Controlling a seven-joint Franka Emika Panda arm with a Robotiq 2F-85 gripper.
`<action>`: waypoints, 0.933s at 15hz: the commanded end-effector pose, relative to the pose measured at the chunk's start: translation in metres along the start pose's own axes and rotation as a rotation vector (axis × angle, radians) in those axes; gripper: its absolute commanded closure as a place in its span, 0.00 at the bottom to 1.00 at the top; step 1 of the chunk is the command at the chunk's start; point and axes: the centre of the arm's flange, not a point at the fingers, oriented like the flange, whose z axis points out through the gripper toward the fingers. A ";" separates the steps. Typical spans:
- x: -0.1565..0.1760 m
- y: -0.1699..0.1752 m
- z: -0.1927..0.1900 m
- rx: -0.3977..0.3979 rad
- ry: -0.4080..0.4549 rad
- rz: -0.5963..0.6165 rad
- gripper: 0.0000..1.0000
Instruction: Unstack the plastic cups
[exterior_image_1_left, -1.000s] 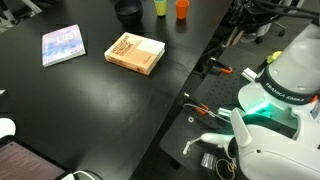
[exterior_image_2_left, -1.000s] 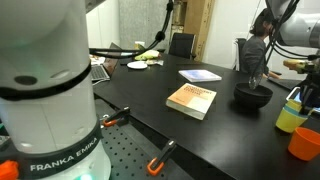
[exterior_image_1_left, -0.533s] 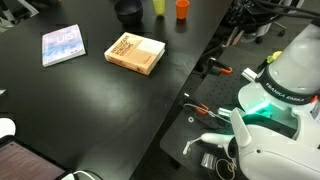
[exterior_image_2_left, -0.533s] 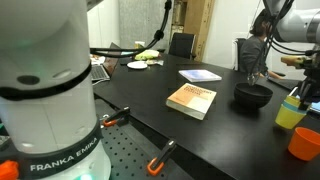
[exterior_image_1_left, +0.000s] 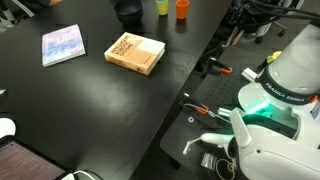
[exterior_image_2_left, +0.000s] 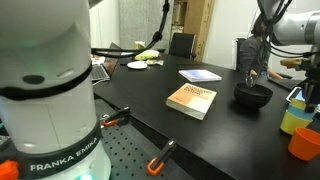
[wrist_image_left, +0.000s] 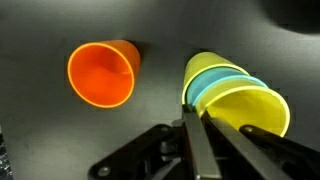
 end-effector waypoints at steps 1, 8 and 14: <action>-0.005 0.007 -0.026 -0.002 0.076 0.021 0.96; -0.033 0.027 -0.070 0.072 0.068 -0.014 0.97; -0.090 0.045 -0.100 0.124 0.150 -0.089 0.96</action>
